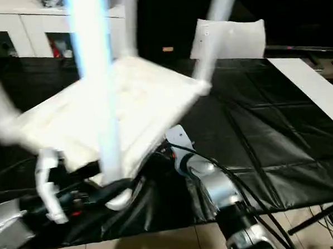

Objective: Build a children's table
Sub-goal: Rotate table base

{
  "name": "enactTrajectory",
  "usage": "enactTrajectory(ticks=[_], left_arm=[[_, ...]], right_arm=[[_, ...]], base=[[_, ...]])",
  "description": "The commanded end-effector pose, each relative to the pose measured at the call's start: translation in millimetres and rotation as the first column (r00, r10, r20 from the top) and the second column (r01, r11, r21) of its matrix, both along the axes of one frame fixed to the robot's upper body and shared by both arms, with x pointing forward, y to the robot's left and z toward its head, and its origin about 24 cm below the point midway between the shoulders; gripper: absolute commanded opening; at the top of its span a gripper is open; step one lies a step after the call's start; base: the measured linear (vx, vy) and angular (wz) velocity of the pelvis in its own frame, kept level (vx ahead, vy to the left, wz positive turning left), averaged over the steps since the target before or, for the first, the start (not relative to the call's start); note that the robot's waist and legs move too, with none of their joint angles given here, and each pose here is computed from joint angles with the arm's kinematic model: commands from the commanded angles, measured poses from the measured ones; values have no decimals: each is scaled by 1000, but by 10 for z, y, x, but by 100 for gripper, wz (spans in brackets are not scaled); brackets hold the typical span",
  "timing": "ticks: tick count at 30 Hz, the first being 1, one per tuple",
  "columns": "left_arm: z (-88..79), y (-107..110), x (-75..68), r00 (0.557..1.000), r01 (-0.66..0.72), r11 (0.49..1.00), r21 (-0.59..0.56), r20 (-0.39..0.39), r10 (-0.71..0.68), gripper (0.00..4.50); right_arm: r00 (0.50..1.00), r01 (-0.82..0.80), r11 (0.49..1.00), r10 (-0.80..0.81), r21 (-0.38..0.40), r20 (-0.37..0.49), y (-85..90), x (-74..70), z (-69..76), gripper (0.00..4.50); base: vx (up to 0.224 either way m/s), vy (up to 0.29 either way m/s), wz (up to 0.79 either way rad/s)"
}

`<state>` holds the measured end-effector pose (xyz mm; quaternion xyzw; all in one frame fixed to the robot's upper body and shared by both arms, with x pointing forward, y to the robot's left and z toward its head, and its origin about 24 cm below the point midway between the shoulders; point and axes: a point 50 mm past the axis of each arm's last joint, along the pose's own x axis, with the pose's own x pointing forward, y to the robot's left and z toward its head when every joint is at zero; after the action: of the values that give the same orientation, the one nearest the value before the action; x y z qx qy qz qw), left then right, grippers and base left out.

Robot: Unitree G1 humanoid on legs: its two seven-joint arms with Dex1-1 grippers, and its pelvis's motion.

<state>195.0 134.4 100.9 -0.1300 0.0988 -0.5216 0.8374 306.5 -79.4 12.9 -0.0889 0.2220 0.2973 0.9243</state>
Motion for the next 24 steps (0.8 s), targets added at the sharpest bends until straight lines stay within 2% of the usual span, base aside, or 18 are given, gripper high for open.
enactTrajectory(ticks=[1, 8, 10, 11, 13, 17, 21, 22, 24], left_arm=[[82, -199, -77, 991, 137, 989, -58, 14, -136, 420], [122, -369, 63, 977, 211, 976, -48, 47, -208, 420], [129, -459, 140, 975, 213, 976, -48, 72, -210, 420], [112, -504, 238, 978, 179, 984, -15, 108, -177, 420], [99, -510, 285, 981, 157, 988, 1, 116, -156, 420], [84, -413, 462, 985, 66, 997, 46, 159, -72, 420], [57, -276, 548, 984, -12, 997, 81, 178, -3, 420], [56, -273, 550, 984, -14, 997, 82, 179, -1, 420], [34, -216, 626, 971, -105, 989, 106, 225, 79, 420]], right_arm=[[996, -69, 997, 67, 40, 55, 187, 24, 109, 450], [996, -77, 996, 74, 52, 57, 258, 44, 94, 450], [995, -83, 996, 80, 41, 67, 258, 50, 86, 450], [995, -73, 997, 70, 28, 77, 241, 63, 81, 450], [995, -57, 998, 54, 25, 85, 218, 76, 82, 450], [991, 106, 994, -106, 9, 86, -45, 141, 43, 450], [966, 241, 969, -245, 54, 80, -284, 154, 31, 450], [966, 243, 969, -247, 55, 80, -288, 153, 31, 450], [948, 300, 950, -307, 86, 85, -468, 132, 47, 450]], base=[[0, 0, 0], [0, 0, 0], [0, 0, 0], [0, 0, 0], [0, 0, 0], [0, 0, 0], [0, 0, 0], [0, 0, 0], [0, 0, 0]])
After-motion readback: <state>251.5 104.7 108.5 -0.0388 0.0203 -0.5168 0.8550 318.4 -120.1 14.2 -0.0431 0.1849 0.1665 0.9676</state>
